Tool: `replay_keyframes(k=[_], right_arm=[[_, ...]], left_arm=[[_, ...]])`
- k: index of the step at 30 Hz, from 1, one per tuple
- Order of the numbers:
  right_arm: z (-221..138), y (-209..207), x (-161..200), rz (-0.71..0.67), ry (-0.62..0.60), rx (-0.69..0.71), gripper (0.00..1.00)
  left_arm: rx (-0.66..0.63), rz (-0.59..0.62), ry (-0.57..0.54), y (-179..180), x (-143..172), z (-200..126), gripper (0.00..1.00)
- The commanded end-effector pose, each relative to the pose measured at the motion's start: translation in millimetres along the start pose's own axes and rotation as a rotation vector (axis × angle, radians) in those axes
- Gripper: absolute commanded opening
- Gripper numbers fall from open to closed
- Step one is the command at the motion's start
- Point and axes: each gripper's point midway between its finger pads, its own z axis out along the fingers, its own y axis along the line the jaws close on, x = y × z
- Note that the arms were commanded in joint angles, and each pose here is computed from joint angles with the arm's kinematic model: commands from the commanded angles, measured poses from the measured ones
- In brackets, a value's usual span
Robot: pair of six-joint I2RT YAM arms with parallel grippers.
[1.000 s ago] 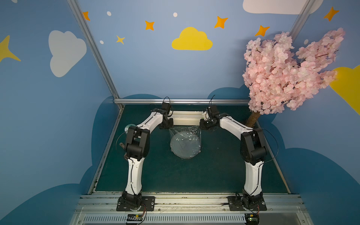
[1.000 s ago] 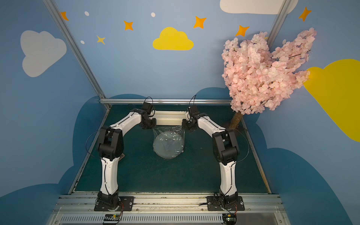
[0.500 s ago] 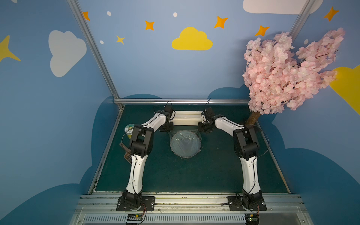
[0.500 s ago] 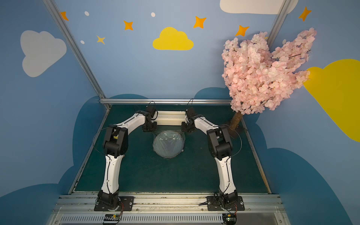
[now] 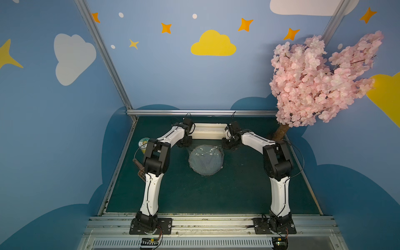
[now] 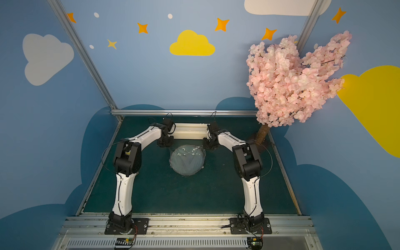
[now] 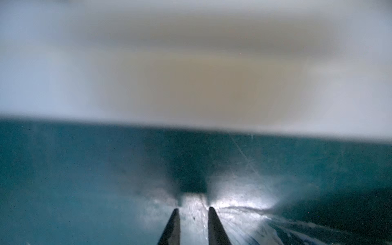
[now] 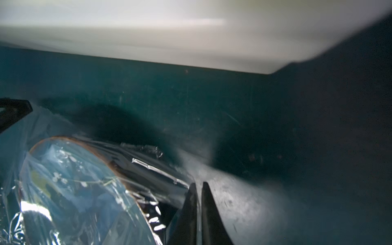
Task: Wrap the plate with plastic wrap
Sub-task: Cover the plate with plastic wrap.
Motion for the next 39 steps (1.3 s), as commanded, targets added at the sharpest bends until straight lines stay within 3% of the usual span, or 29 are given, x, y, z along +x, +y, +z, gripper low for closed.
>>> replay_keyframes(k=[1,4,8,10,13,16,24,30,35,39], right_arm=[[-30,5,-4,-0.016,-0.019,-0.012,0.23],[-40,6,-4,-0.025,-0.025,-0.006,0.33],[-48,11,-5,-0.004,-0.034,-0.014,0.34],[-48,27,-9,-0.007,-0.052,-0.089,0.33],[-38,44,-16,-0.011,-0.049,-0.171,0.29],[-22,49,-18,-0.006,-0.012,-0.201,0.23],[18,39,8,0.07,0.064,-0.276,0.22],[23,36,30,0.11,0.081,-0.315,0.26],[11,27,33,0.148,0.072,-0.315,0.34],[-10,11,34,0.184,0.066,-0.278,0.49]], left_arm=[[0.011,-0.012,-0.041,6,-8,-39,0.44],[0.015,-0.01,-0.071,8,-13,-56,0.52],[-0.019,0.032,-0.128,6,-16,-79,0.52],[0.058,0.087,-0.16,-16,-14,-89,0.52],[0.291,0.158,-0.182,-65,-6,-97,0.53],[0.407,0.146,-0.169,-85,-2,-86,0.53],[0.438,0.023,0.009,-69,21,-25,0.48],[0.508,-0.011,0.021,-69,31,-26,0.47],[0.541,-0.029,0.033,-72,38,-29,0.46],[0.532,-0.039,0.036,-67,44,-31,0.46]])
